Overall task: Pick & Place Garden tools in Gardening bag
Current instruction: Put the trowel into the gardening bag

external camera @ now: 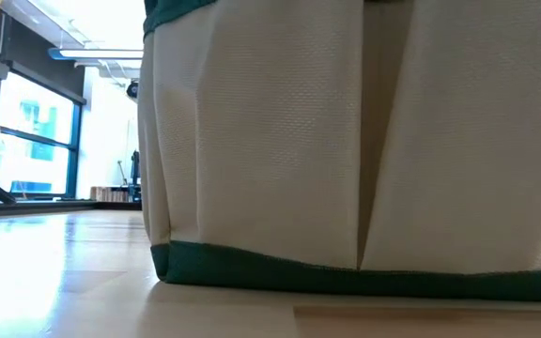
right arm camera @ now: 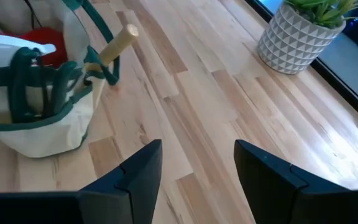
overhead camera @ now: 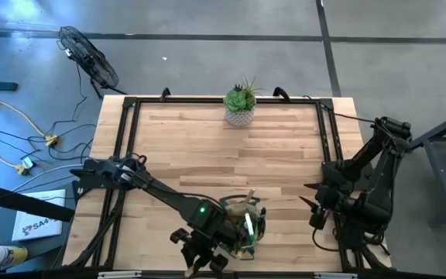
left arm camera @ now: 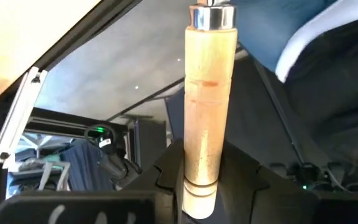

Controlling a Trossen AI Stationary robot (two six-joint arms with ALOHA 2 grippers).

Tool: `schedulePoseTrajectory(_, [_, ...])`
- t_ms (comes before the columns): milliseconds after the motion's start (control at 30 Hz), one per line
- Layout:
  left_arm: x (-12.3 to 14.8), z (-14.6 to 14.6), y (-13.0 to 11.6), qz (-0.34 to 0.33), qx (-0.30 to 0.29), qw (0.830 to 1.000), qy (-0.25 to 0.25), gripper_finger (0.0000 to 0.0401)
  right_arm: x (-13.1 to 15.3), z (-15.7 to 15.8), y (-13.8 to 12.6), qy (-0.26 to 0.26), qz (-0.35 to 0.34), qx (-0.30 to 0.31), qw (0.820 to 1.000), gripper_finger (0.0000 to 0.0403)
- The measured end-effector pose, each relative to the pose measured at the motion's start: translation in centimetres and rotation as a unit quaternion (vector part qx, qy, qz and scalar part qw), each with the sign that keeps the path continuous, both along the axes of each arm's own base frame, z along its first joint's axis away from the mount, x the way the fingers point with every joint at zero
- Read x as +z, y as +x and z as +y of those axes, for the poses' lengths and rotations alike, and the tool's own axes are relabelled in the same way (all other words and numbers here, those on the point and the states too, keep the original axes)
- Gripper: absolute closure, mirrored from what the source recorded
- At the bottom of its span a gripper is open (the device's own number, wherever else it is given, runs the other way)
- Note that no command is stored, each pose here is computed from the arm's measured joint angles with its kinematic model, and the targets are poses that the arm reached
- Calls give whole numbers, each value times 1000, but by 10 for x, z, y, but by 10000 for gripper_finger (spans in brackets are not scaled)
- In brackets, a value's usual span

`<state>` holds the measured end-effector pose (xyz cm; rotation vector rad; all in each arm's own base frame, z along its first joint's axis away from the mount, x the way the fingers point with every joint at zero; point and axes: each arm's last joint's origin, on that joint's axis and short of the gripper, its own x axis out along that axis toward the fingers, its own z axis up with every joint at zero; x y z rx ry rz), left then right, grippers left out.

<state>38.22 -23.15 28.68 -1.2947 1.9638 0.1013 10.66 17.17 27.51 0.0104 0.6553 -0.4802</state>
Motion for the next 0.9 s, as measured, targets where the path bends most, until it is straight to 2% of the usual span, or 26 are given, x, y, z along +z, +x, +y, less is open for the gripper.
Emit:
schedulePoseTrajectory(133, [20, 2, -4, -13, 6, 1000, 7, 337, -1, -2, 4, -1, 18, -4, 1000, 210])
schedulePoseTrajectory(233, [22, 2, -4, -11, 13, 1000, 15, 337, -1, -1, 6, 2, 20, -4, 1000, 210])
schedulePoseTrajectory(367, [24, -6, -9, 9, -4, 1000, -17, 337, -1, -1, 6, 2, 21, -4, 1000, 210])
schedulePoseTrajectory(633, [25, -10, -10, 8, -16, 999, -40, 337, -1, -2, 7, 2, 21, -8, 1000, 210])
schedulePoseTrajectory(733, [17, -15, 0, -19, -24, 998, -57, 337, -1, -3, 9, 4, 20, -11, 1000, 210])
schedulePoseTrajectory(900, [-10, -19, 9, -6, -56, 996, -74, 337, -2, -3, 11, 8, 20, -17, 1000, 210])
